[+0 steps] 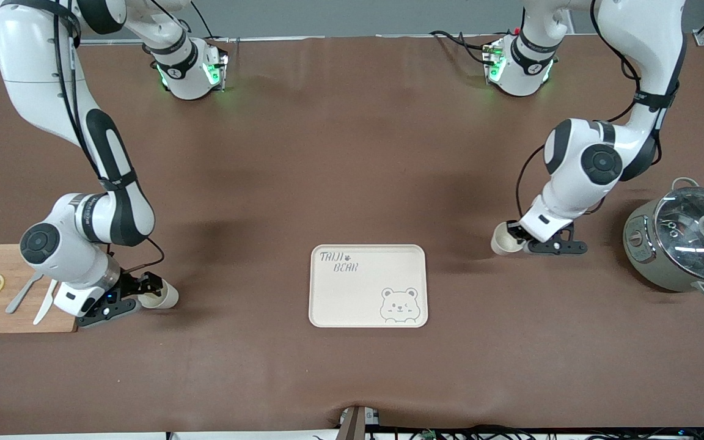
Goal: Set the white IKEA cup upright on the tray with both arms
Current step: 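Grasp the second white cup with the right gripper while the left gripper lifts its cup, then carry the cup with the left gripper onto the bear tray and lower it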
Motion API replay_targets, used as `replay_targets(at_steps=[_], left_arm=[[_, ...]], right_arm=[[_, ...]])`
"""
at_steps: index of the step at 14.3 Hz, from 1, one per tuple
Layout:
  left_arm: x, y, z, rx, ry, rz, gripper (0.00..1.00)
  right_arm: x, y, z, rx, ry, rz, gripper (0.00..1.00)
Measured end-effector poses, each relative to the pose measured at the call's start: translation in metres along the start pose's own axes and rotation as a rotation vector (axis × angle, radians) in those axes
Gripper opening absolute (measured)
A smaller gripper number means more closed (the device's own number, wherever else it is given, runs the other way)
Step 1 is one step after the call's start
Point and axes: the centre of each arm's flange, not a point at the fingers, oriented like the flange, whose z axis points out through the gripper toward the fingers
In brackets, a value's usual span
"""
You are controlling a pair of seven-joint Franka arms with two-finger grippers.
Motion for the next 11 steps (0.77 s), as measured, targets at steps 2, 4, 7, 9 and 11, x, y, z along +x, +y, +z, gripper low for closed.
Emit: replay_targets(at_steps=[2,4,7,9,11], left_arm=[[0.01,0.032,-0.026,-0.001,-0.003,-0.039,0.04],[0.014,0.054,-0.039,-0.009,0.013,-0.078,0.04],[0.017,0.084,-0.043,-0.012,0.009,-0.128,0.04],[0.024,0.107,-0.049,-0.007,-0.01,-0.166,0.04],[0.035,0.134,-0.056,-0.008,-0.016,-0.207,0.04]], right_arm=[[0.0,-0.001,0.001,0.001,0.001,-0.002,1.0],[0.0,-0.001,0.001,0.001,0.002,-0.002,1.0],[0.0,-0.001,0.001,0.0,0.002,-0.002,1.0],[0.0,-0.001,0.001,0.001,0.001,-0.002,1.0],[0.0,-0.002,0.002,0.002,0.0,-0.002,1.0]])
